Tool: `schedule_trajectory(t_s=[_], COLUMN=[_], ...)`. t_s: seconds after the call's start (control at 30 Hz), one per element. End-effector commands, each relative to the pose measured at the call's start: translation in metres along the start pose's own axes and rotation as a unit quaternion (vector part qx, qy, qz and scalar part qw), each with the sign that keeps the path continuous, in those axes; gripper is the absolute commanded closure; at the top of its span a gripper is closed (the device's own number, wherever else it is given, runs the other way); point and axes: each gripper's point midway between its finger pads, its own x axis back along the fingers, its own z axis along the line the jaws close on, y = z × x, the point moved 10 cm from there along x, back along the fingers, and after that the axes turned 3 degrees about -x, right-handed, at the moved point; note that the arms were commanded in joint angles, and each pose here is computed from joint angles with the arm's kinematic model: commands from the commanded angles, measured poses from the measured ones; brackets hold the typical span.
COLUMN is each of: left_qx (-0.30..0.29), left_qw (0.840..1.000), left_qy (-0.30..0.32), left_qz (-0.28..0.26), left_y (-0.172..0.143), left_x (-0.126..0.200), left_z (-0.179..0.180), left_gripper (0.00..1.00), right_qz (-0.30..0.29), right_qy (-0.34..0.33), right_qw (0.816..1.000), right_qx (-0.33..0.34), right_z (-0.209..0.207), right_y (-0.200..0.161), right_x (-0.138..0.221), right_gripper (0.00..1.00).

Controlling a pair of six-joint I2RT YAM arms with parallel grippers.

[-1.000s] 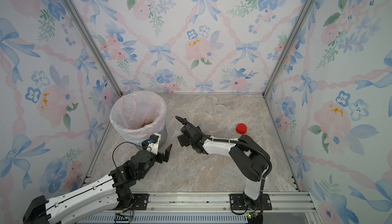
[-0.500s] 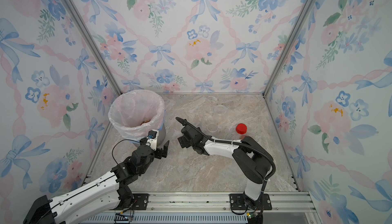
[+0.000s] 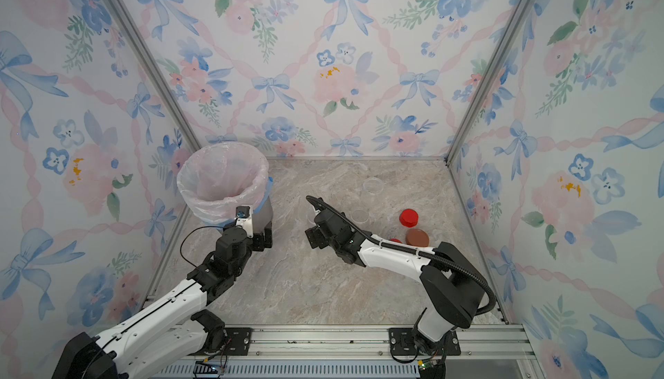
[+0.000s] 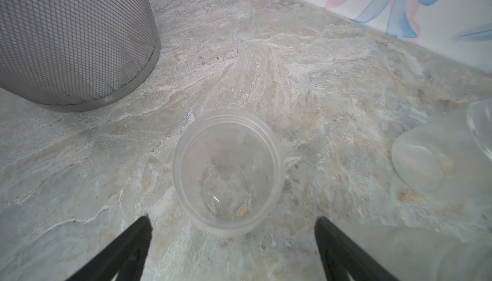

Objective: Empty moldy peanuts from jars
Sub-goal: Move the trash bin to the center of the board, then reset both arms

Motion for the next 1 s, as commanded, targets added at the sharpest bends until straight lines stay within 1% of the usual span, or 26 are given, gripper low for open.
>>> schedule_trajectory(t_s=[0.0,0.1,0.2,0.3,0.4,0.43,0.5,0.6,0.67,0.7,0.77,0.83,0.87,0.97], left_qx=[0.021,0.025,0.003,0.0,-0.002,0.0,0.002,0.015,0.013,0.012,-0.002,-0.006,-0.012,-0.027], left_qw=[0.999,0.997,0.996,0.995,0.994,0.993,0.992,0.99,0.989,0.988,0.987,0.986,0.987,0.986], left_qy=[0.021,0.05,0.078,0.081,0.082,0.085,0.088,0.093,0.102,0.104,0.096,0.093,0.093,0.099], left_qz=[-0.035,-0.046,-0.05,-0.059,-0.076,-0.079,-0.091,-0.108,-0.109,-0.11,-0.126,-0.137,-0.134,-0.128], left_y=[0.017,0.015,0.01,0.007,0.001,0.0,0.002,0.004,0.001,-0.001,-0.006,-0.014,-0.018,-0.024], left_x=[-0.009,-0.015,-0.02,-0.024,-0.024,-0.024,-0.025,-0.027,-0.029,-0.03,-0.03,-0.031,-0.033,-0.039], left_z=[0.012,0.02,0.023,0.025,0.029,0.032,0.038,0.049,0.055,0.056,0.055,0.055,0.056,0.058], left_gripper=[0.02,0.02,0.02,0.02,0.02,0.02,0.02,0.02,0.02,0.02,0.02,0.02,0.02,0.02], right_qz=[-0.006,-0.023,-0.033,-0.051,-0.06,-0.06,-0.064,-0.065,-0.073,-0.077,-0.098,-0.104,-0.112,-0.125], right_qy=[-0.012,-0.02,-0.034,-0.052,-0.095,-0.125,-0.179,-0.252,-0.308,-0.325,-0.375,-0.402,-0.412,-0.424], right_qw=[1.0,1.0,0.999,0.997,0.993,0.99,0.98,0.958,0.936,0.929,0.905,0.888,0.882,0.877], right_qx=[0.005,0.009,0.009,-0.001,-0.028,-0.039,-0.067,-0.123,-0.156,-0.162,-0.175,-0.198,-0.199,-0.189], right_z=[-0.005,-0.012,-0.023,-0.042,-0.073,-0.086,-0.113,-0.156,-0.183,-0.191,-0.209,-0.225,-0.23,-0.238], right_y=[0.003,0.01,0.018,0.024,0.024,0.022,0.016,-0.001,-0.015,-0.021,-0.034,-0.046,-0.05,-0.059], right_x=[0.018,0.036,0.054,0.072,0.088,0.093,0.104,0.116,0.124,0.126,0.13,0.132,0.131,0.121], right_gripper=[0.03,0.02,0.02,0.02,0.02,0.02,0.02,0.02,0.03,0.02,0.03,0.03,0.03,0.02])
